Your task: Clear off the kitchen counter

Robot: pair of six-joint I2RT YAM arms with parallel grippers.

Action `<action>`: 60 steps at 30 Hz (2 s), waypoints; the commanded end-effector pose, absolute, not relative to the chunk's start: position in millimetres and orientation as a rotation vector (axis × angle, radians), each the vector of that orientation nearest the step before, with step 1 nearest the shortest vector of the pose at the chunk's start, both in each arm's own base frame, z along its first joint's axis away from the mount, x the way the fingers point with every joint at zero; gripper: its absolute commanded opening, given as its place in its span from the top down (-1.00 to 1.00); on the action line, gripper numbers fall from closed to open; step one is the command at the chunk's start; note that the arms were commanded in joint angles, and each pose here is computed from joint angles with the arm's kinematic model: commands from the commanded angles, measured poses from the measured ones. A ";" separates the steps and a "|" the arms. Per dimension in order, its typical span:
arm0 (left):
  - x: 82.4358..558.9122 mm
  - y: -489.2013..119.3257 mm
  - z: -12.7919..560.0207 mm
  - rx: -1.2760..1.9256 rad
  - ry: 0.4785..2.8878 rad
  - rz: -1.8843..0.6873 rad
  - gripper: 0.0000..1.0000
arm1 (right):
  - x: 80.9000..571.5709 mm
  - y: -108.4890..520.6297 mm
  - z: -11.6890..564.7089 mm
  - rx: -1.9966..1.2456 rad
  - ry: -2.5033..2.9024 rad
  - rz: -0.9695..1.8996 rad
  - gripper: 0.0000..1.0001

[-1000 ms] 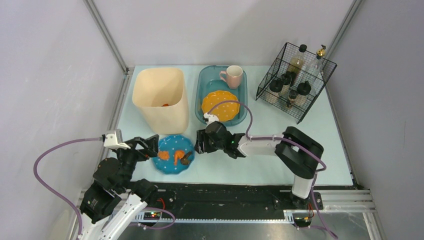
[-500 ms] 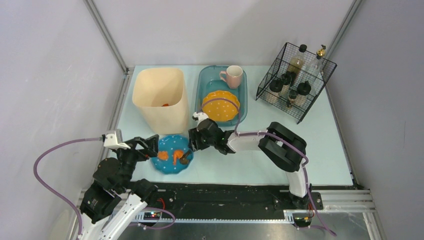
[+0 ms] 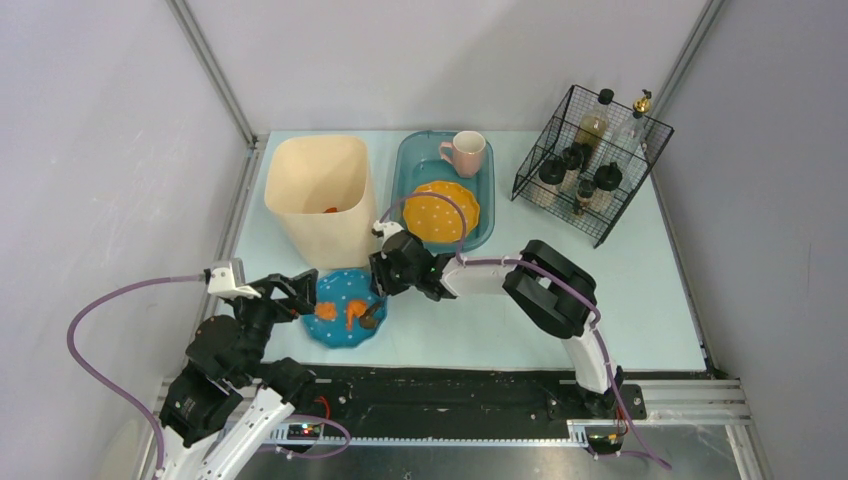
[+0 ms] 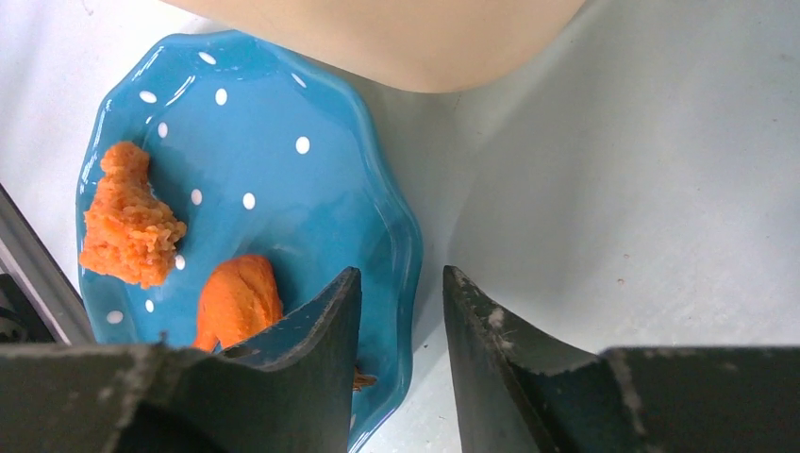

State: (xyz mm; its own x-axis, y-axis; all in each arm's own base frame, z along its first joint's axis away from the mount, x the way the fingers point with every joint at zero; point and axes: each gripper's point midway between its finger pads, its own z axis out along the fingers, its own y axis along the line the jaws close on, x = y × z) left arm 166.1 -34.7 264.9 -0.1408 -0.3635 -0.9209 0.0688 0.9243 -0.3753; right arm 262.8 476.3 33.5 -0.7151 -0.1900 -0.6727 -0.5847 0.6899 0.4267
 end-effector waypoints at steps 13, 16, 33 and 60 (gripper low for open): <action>167.5 -36.9 264.1 -0.229 1.679 -0.387 -0.99 | 249.1 455.9 -1.3 -0.524 2.452 0.717 1.00; 167.9 -37.2 263.6 -0.227 1.683 -0.385 -0.99 | 250.5 437.4 -2.7 -0.447 2.483 0.661 1.00; 168.3 -38.1 262.6 -0.224 1.688 -0.385 -0.97 | 243.3 375.1 63.7 -0.209 2.473 0.819 1.00; 168.7 -40.6 262.0 -0.216 1.696 -0.392 -0.97 | 207.1 338.9 123.3 -0.168 2.367 1.009 1.00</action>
